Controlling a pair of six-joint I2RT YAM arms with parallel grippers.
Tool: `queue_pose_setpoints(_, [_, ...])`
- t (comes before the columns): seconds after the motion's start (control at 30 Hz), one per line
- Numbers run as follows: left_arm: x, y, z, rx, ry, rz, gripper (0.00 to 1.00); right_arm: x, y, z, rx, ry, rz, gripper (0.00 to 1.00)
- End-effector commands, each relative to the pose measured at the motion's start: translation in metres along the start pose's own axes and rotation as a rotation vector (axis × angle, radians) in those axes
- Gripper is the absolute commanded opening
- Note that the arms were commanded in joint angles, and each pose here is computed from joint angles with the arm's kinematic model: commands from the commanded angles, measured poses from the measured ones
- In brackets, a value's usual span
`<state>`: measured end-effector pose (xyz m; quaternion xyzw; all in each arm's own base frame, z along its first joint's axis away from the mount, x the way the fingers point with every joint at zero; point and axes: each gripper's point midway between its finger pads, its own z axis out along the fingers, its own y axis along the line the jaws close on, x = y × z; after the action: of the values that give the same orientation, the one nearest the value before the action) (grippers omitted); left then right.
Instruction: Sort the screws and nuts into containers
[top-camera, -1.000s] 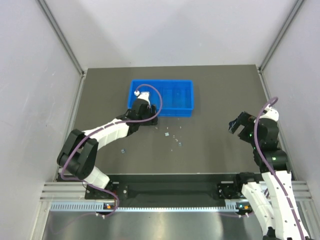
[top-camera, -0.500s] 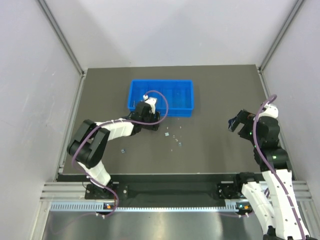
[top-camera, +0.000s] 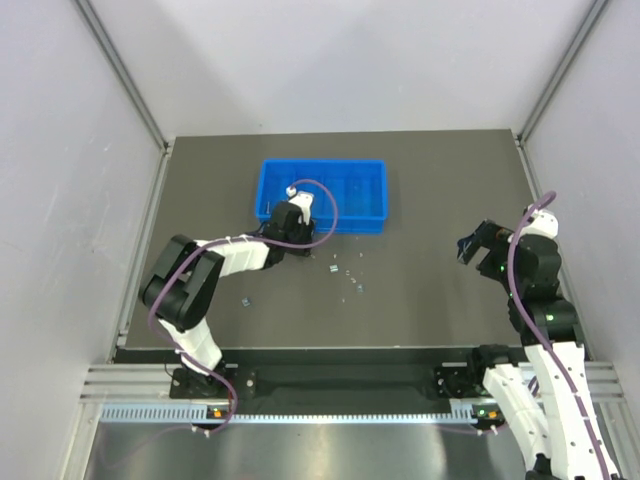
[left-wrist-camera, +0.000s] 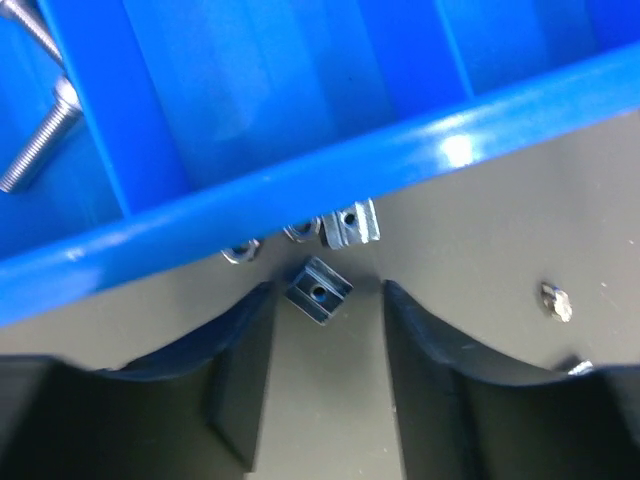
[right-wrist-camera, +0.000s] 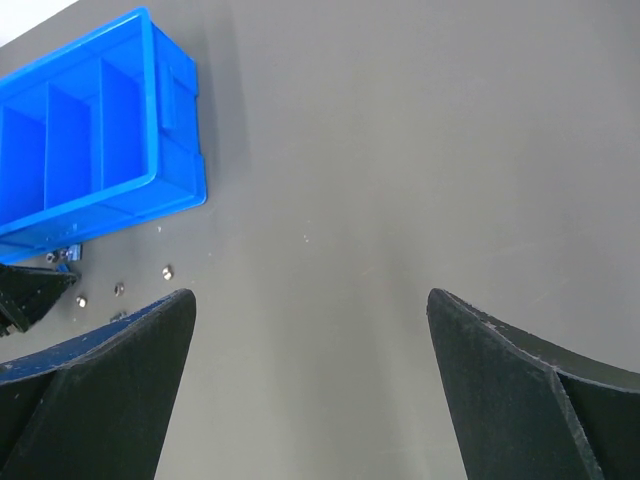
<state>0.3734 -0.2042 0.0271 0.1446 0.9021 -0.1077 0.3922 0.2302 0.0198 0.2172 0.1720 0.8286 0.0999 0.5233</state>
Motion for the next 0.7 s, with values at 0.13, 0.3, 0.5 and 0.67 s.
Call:
queue_pose_setpoints(0.13, [-0.005, -0.001, 0.008, 0.04, -0.012, 0.025, 0.43, -0.01, 0.003, -0.002, -0.008, -0.043, 0.017, 1.0])
queue_pose_setpoints(0.3, [0.002, -0.005, 0.009, 0.079, 0.016, 0.034, 0.34, -0.008, 0.002, -0.001, 0.002, -0.034, 0.017, 1.0])
queue_pose_setpoints(0.5, [0.003, -0.004, 0.004, 0.076, 0.014, 0.03, 0.25, -0.008, 0.001, 0.001, 0.007, -0.031, 0.018, 1.0])
queue_pose_setpoints(0.67, [0.001, -0.005, -0.004, 0.058, -0.002, -0.042, 0.24, -0.006, 0.0, 0.002, 0.012, -0.027, 0.025, 1.0])
